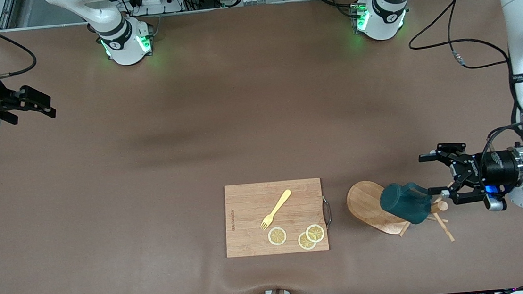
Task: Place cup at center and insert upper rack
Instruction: 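Open the left gripper and pull it back from the mug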
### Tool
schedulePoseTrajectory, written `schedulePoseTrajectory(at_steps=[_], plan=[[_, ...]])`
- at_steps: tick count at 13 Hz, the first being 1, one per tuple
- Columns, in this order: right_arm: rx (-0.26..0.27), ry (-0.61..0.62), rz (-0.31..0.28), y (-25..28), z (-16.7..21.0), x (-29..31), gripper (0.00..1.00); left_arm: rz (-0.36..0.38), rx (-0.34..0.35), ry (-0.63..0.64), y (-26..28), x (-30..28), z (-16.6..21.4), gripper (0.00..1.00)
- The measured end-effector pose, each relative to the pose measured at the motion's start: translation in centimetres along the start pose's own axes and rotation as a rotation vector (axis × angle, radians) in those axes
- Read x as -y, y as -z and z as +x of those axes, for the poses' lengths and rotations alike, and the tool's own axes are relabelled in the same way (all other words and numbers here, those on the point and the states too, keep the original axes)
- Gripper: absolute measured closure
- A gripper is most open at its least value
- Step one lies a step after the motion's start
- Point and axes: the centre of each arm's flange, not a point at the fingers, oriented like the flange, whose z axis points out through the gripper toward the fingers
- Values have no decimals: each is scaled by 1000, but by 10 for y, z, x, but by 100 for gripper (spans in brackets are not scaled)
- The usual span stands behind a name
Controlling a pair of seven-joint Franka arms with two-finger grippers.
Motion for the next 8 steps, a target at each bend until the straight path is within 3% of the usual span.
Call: schedulePoseTrajectory(at_steps=[8], plan=[[1, 1, 0, 0, 0, 0, 0, 233, -168, -125, -20, -5, -89, 0]])
